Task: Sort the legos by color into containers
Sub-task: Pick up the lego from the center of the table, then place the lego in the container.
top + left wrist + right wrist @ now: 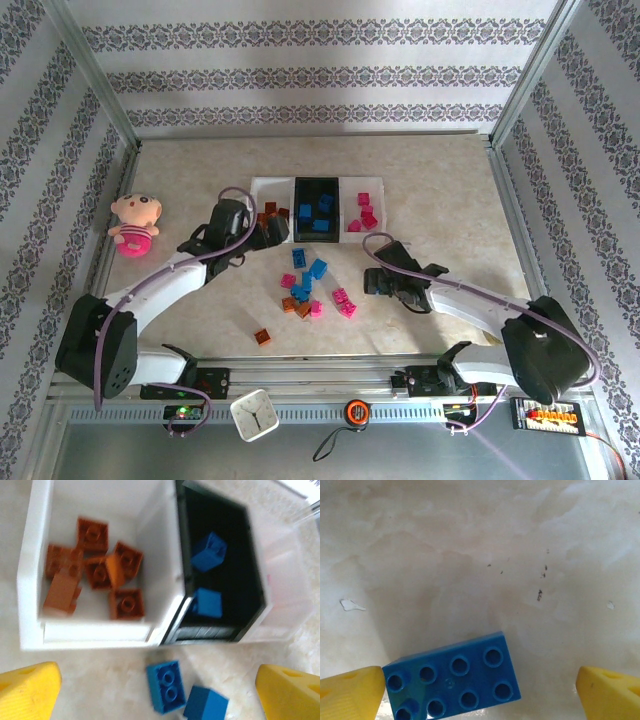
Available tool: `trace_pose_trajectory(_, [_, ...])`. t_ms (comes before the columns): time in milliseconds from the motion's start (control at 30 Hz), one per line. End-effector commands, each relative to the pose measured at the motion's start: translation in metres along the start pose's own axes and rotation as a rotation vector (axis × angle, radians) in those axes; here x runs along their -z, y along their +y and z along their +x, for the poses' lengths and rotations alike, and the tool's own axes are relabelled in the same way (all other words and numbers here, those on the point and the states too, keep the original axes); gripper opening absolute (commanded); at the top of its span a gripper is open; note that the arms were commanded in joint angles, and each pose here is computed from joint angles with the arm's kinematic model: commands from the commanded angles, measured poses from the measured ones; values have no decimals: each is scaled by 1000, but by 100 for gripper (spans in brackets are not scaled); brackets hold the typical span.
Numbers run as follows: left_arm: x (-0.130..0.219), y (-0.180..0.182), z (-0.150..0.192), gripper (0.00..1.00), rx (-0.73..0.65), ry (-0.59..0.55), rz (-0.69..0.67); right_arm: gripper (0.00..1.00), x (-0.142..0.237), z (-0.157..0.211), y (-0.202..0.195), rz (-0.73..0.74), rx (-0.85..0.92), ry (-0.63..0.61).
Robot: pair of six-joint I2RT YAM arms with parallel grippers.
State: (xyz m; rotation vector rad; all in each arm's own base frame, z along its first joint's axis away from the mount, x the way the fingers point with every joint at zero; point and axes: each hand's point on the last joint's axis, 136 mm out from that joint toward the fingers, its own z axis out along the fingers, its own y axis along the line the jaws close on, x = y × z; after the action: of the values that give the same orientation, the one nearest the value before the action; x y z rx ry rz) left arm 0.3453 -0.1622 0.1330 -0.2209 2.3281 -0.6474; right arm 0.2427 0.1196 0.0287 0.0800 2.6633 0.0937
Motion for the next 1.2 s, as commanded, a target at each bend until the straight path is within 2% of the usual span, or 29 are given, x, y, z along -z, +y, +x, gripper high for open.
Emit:
trace_pose_trajectory(0, [9, -16, -9, 100, 31, -65, 86, 98, -2, 4, 5, 15, 42, 32])
trace_pose_trajectory(100, [11, -9, -2, 100, 35, -63, 75, 96, -7, 8, 15, 4, 69, 70])
trace_pose_trajectory(367, [28, -9, 1, 100, 14, -80, 86, 80, -19, 18, 29, -50, 83, 127])
trace_pose_trajectory(500, [38, -6, 7, 100, -1, -76, 86, 64, -16, 17, 34, -74, 100, 128])
trace_pose_trajectory(600, [45, -4, 13, 100, -5, -69, 88, 54, -1, 5, 48, -122, 129, 82])
trace_pose_trajectory(700, [50, 0, 23, 100, 3, -54, 93, 46, 29, -26, 76, -205, 169, -10])
trace_pose_trajectory(867, [58, 5, 42, 100, 20, -18, 112, 45, 56, -94, 127, -296, 208, -136])
trace_pose_trajectory(1000, [67, 12, 59, 100, 26, 12, 116, 45, 39, -144, 156, -283, 224, -178])
trace_pose_trajectory(1167, [80, 21, 79, 95, 40, 55, 105, 46, 7, -200, 174, -231, 208, -214])
